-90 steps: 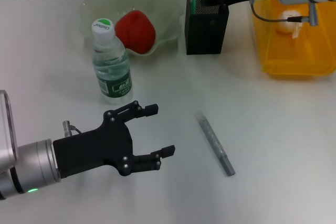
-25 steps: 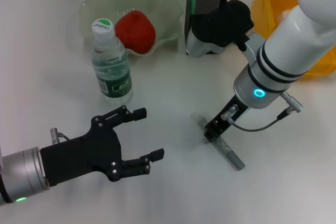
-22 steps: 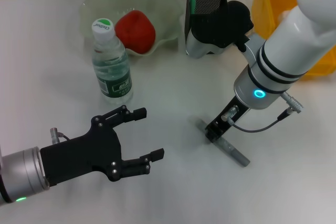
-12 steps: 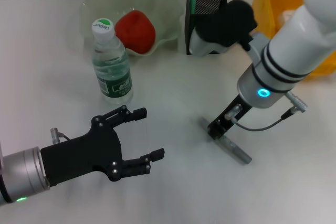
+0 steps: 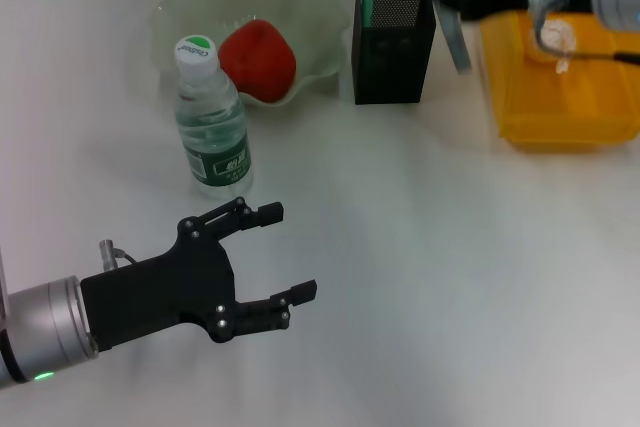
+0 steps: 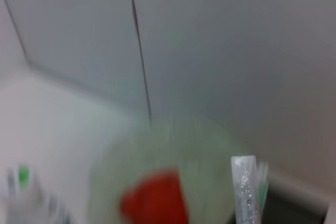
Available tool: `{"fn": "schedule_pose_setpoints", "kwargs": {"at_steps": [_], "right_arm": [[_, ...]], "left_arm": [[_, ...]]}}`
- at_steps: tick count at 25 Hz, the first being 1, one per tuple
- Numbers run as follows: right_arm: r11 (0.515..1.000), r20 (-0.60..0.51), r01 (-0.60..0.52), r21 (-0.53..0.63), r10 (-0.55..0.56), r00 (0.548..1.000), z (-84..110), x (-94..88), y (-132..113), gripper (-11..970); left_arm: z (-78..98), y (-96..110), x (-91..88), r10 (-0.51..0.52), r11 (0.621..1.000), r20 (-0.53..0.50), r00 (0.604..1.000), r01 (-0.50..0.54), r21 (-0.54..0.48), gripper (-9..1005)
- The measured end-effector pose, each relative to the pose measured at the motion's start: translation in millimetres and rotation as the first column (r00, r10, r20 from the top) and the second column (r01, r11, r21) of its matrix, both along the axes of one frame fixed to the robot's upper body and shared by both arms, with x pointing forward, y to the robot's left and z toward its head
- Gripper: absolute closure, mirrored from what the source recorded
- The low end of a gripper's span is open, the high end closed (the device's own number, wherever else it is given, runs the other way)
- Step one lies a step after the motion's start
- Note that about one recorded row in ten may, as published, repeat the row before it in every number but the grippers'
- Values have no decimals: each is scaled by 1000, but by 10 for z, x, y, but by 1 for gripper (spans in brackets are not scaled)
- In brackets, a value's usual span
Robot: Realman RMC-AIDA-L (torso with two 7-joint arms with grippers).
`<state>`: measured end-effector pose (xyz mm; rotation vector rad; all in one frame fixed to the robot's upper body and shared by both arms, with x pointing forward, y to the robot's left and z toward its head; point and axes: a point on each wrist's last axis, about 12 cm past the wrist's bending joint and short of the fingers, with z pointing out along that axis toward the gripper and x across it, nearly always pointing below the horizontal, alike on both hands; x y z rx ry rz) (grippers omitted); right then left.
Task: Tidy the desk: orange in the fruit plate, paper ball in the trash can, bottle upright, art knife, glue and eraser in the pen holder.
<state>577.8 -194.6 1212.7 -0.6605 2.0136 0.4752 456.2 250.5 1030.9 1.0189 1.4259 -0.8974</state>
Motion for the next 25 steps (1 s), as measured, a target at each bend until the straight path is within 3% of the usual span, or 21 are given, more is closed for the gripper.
{"fn": "schedule_pose_setpoints", "kwargs": {"at_steps": [5,11,14,18,25], "right_arm": [[982,273,-81,169,32,961,-116,2,-77,829],[967,504,-132,217,4,864,-538,118,-118,832],[959,538,-109,263,-52,841,-782,189,-174,834],[956,490,-54,290,-100,866,-1063,281,-194,835],[959,404,-11,283,-109,908,-1255,364,-138,837]], "left_arm": [[-1,-6,2,-1,1000,-1,1000,1,-1,133],[3,-15,13,-3,1000,1,1000,3,-1,133],[8,-19,21,-5,1000,3,1000,5,-1,134],[9,-27,26,-8,1000,3,1000,8,-1,134],[11,-30,26,-11,1000,4,1000,11,-1,134]]}}
